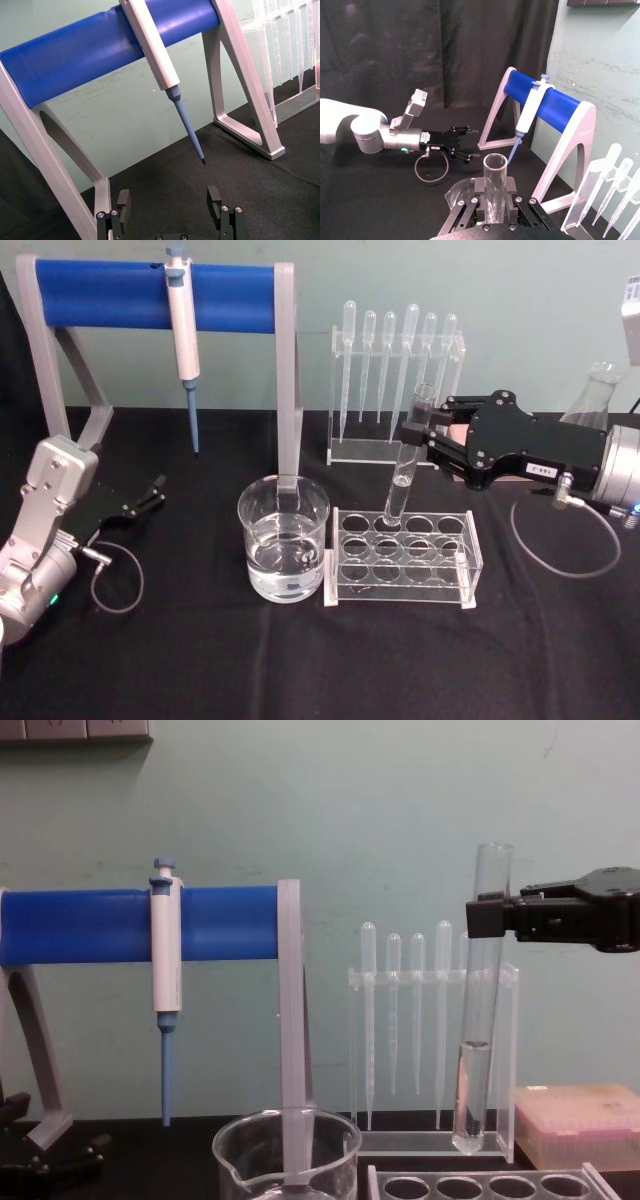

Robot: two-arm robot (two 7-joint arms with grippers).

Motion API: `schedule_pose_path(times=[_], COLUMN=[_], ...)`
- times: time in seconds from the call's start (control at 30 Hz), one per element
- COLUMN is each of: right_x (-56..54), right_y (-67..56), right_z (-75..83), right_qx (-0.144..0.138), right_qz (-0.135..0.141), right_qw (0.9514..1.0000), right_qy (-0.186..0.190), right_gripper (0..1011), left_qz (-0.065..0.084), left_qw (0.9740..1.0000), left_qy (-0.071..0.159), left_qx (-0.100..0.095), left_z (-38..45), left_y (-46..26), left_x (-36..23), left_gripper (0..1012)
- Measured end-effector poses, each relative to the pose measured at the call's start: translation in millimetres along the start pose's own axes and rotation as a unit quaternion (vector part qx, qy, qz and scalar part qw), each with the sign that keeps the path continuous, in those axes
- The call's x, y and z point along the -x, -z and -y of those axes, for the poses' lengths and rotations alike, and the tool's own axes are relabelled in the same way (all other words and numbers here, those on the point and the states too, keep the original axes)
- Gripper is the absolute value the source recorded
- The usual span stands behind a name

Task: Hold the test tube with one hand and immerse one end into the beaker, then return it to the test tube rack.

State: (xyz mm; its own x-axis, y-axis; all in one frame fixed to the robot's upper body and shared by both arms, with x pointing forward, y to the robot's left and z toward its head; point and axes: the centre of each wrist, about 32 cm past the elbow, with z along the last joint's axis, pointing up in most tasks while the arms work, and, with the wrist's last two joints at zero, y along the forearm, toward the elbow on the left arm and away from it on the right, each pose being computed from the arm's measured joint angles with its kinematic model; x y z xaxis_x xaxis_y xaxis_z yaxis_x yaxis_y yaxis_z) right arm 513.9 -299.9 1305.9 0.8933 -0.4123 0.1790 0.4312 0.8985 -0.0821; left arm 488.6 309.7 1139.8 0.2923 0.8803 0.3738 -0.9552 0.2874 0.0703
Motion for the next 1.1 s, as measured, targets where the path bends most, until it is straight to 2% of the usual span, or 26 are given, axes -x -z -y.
schedule_pose_path(times=[1.1], right_x=[0.0], right_y=[0.0], right_z=[0.0], right_qx=[0.000], right_qz=[0.000], right_qw=[1.0000], right_qy=[0.000], right_gripper=[242], left_qz=[0.000], left_qw=[1.0000], left_qy=[0.000], left_qx=[0.000], left_z=[0.0], left_y=[0.0], left_x=[0.0], left_gripper=[1000])
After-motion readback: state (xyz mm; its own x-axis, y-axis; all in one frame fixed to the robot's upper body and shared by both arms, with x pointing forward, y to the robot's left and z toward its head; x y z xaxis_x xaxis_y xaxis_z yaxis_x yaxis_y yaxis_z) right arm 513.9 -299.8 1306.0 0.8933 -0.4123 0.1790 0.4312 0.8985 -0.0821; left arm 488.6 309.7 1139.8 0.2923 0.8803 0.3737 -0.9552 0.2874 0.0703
